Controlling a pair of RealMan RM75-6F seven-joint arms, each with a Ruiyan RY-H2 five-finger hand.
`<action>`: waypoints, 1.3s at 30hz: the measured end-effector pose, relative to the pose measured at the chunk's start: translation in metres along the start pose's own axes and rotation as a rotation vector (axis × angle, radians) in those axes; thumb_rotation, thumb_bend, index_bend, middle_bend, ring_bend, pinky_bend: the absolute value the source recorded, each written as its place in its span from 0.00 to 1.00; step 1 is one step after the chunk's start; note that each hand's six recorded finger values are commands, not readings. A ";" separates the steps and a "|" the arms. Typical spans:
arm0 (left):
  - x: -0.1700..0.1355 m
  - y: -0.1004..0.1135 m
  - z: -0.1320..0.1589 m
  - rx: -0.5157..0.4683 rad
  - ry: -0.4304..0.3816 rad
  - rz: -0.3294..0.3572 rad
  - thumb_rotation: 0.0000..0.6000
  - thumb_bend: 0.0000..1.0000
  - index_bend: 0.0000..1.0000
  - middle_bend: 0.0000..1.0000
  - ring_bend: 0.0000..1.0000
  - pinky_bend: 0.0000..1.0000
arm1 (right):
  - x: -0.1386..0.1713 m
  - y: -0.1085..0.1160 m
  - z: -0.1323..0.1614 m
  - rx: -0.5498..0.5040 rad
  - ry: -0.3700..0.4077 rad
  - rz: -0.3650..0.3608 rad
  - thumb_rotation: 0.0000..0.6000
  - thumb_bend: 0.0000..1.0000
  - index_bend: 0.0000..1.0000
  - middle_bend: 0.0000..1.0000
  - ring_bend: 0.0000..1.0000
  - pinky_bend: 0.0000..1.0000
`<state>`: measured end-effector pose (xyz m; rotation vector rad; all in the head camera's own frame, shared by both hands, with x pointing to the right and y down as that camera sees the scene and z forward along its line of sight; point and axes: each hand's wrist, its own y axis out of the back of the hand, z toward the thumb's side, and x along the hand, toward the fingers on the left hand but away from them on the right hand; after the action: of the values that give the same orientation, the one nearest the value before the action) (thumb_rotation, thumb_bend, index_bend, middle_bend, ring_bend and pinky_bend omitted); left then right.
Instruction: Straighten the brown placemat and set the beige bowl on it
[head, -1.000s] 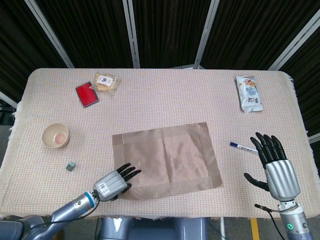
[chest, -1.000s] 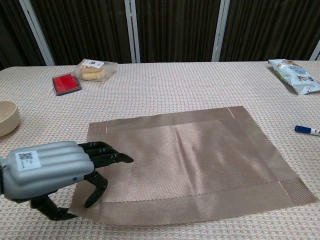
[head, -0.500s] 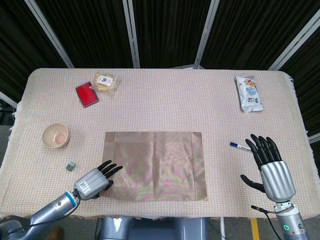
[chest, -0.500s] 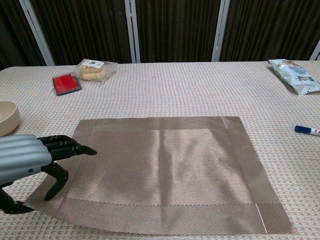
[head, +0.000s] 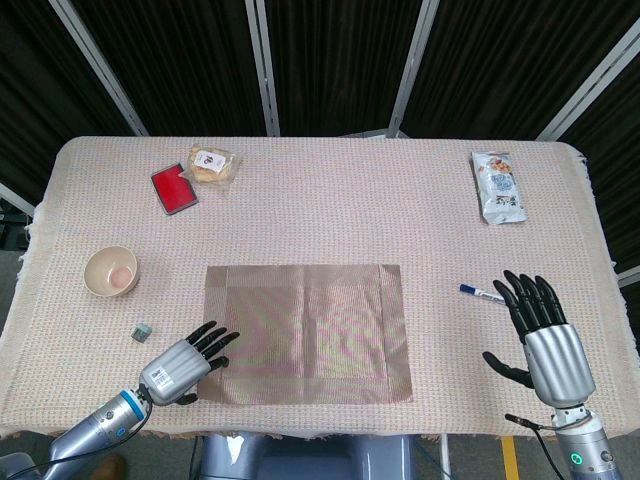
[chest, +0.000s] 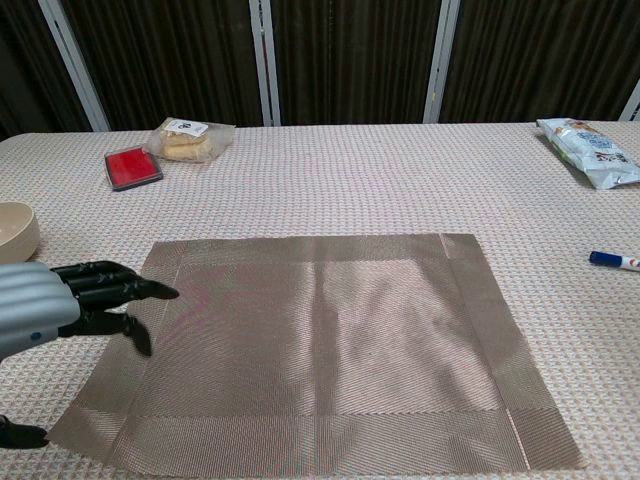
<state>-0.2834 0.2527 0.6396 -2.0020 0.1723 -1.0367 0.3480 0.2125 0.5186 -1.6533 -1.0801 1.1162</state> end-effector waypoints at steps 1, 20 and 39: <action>-0.001 0.003 -0.002 -0.012 0.008 0.014 1.00 0.00 0.00 0.00 0.00 0.00 | 0.000 0.000 0.000 0.000 0.001 -0.001 1.00 0.00 0.00 0.00 0.00 0.00; -0.054 0.035 -0.171 -0.155 0.511 0.195 1.00 0.00 0.23 0.00 0.00 0.00 | 0.003 0.000 0.006 -0.006 0.018 0.003 1.00 0.00 0.00 0.00 0.00 0.00; -0.058 -0.018 -0.243 -0.171 0.700 0.142 1.00 0.16 0.42 0.00 0.00 0.00 | 0.001 -0.004 0.002 0.006 0.006 0.011 1.00 0.00 0.00 0.00 0.00 0.00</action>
<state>-0.5004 0.1391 0.6891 -1.6600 0.7840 -1.6323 0.3459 0.2147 0.5216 -1.6588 -1.0639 1.1206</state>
